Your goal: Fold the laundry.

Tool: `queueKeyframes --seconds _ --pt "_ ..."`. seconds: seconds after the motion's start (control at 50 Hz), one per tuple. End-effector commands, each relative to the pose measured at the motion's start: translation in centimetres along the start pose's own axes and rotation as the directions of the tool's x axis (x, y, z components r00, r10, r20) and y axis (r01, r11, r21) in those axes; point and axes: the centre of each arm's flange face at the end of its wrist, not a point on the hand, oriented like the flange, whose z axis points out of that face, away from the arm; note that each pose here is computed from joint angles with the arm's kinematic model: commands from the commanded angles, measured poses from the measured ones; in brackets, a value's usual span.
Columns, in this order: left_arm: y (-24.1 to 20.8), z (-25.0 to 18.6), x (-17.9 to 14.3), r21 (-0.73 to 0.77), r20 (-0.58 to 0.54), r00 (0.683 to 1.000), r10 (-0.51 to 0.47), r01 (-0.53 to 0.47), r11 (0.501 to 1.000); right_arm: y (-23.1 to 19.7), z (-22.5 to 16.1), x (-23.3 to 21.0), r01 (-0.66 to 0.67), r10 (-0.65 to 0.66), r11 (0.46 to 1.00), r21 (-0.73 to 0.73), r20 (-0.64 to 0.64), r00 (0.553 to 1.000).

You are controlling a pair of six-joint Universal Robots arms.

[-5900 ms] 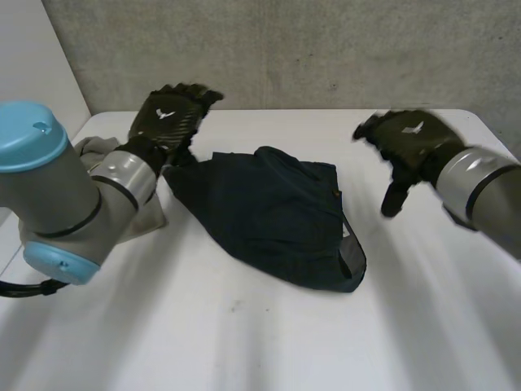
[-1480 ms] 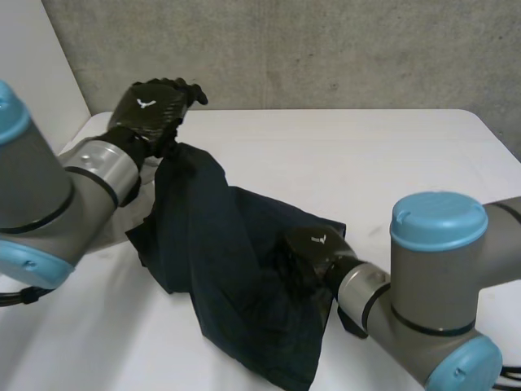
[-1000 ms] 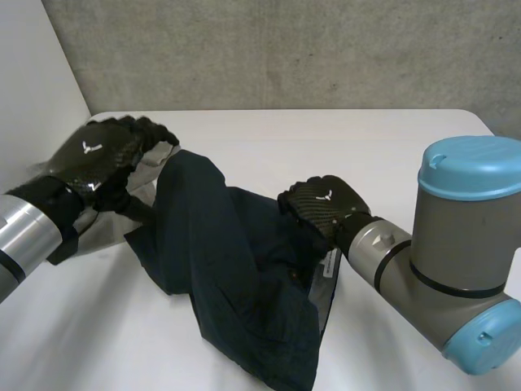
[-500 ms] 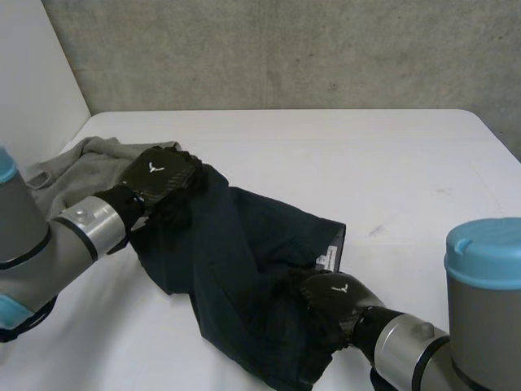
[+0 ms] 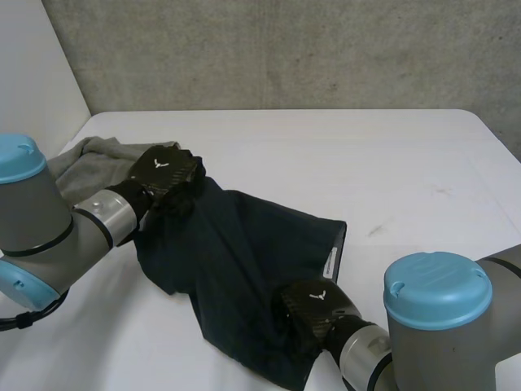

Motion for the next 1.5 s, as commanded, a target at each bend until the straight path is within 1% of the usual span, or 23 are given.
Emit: queueKeyframes --seconds 0.02,0.06,0.08,0.14,0.16,0.22,0.24,0.28,0.36,0.44,0.52,0.54,0.6,0.62,0.72,0.8,0.84,0.94,1.04,1.12,1.32,1.44,1.5 --pt "-1.2 -0.5 0.7 0.025 -0.014 1.0 0.009 -0.008 1.0 -3.5 -0.5 -0.2 0.088 -0.089 0.982 0.169 -0.005 0.996" --pt "-1.5 -0.6 0.7 0.032 -0.012 1.0 0.012 -0.012 0.999 -4.4 -0.7 -0.1 0.14 -0.138 0.97 0.197 -0.021 0.99" --pt "-2.4 -1.1 0.6 0.053 -0.007 1.0 0.018 -0.018 0.998 -5.4 -0.8 0.3 0.191 -0.185 0.956 0.224 -0.049 0.982" --pt "-3.3 -1.6 0.6 0.075 0.0 1.0 0.026 -0.026 0.997 -7.4 -0.7 1.7 0.277 -0.253 0.927 0.255 -0.122 0.96" --pt "-3.4 -1.8 0.6 0.077 0.001 1.0 0.027 -0.027 0.997 -8.5 -0.8 2.8 0.326 -0.289 0.91 0.256 -0.172 0.942" --pt "-3.5 -2.2 0.8 0.079 0.001 1.0 0.028 -0.028 0.997 -9.6 -1.2 4.0 0.394 -0.347 0.889 0.231 -0.219 0.912" --pt "-3.5 -2.2 0.8 0.077 0.001 1.0 0.03 -0.03 0.997 -9.8 -1.3 4.7 0.42 -0.373 0.886 0.198 -0.235 0.898" --pt "-3.1 -2.4 1.1 0.066 -0.012 0.999 0.029 -0.028 0.997 -9.6 -1.5 4.8 0.433 -0.391 0.885 0.171 -0.23 0.891" --pt "-2.2 -2.7 1.7 0.042 -0.031 0.999 0.02 -0.018 0.999 -9.4 -1.7 4.7 0.43 -0.395 0.891 0.144 -0.217 0.892" --pt "-1.9 -2.7 2.1 0.031 -0.043 0.999 0.014 -0.013 0.999 -8.8 -1.8 4.6 0.397 -0.367 0.909 0.13 -0.206 0.907" --pt "-1.7 -2.5 2.4 0.027 -0.052 0.999 0.016 -0.014 1.0 -7.1 -2.2 3.8 0.309 -0.295 0.948 0.077 -0.149 0.944" --pt "-1.5 -2.4 2.4 0.023 -0.053 0.998 0.017 -0.016 1.0 -6.4 -2.5 3.3 0.266 -0.258 0.963 0.045 -0.123 0.958" --pt "-0.8 -1.9 2.3 0.009 -0.056 0.998 0.039 -0.038 0.999 -5.4 -3.0 2.9 0.199 -0.197 0.98 0.006 -0.095 0.976" --pt "-0.7 -1.8 2.3 0.004 -0.058 0.997 0.048 -0.048 0.999 -5.0 -3.3 2.7 0.155 -0.156 0.988 -0.011 -0.079 0.985" --pt "0.5 -1.0 2.3 -0.017 -0.069 0.988 0.139 -0.14 0.99 -3.6 -4.5 1.7 0.043 -0.044 0.999 -0.032 -0.007 0.999" --pt "0.9 -0.4 2.2 -0.022 -0.071 0.982 0.172 -0.174 0.984 -2.7 -4.9 1.1 -0.028 0.031 0.998 -0.06 0.047 0.998" --pt "1.1 -0.1 2.2 -0.025 -0.071 0.982 0.175 -0.177 0.984 -2.4 -5.0 0.9 -0.064 0.068 0.995 -0.073 0.062 0.996" --pt "1.1 1.0 1.8 -0.016 -0.059 0.982 0.178 -0.18 0.984 -2.2 -5.2 0.6 -0.102 0.107 0.992 -0.073 0.072 0.992" --pt "1.0 1.6 1.9 -0.027 -0.028 0.982 0.185 -0.186 0.982 -2.1 -5.3 -0.8 -0.089 0.095 0.995 -0.054 0.112 0.989" --pt "0.9 1.6 2.3 -0.031 -0.028 0.982 0.185 -0.185 0.982 -2.5 -5.2 -1.5 -0.108 0.111 0.994 -0.029 0.131 0.985" --pt "1.1 1.5 2.4 -0.04 -0.029 0.983 0.18 -0.181 0.983 -1.6 -2.4 -0.4 -0.126 0.127 0.991 -0.039 0.025 0.992" --pt "1.1 1.4 2.3 -0.045 -0.026 0.984 0.179 -0.18 0.983 -1.4 -1.2 -0.7 -0.103 0.104 0.994 -0.018 0.014 0.995" --pt "0.7 1.2 2.2 -0.049 -0.021 0.986 0.167 -0.168 0.985 -2.5 -0.9 -0.5 -0.098 0.098 0.995 0.02 0.01 0.995"
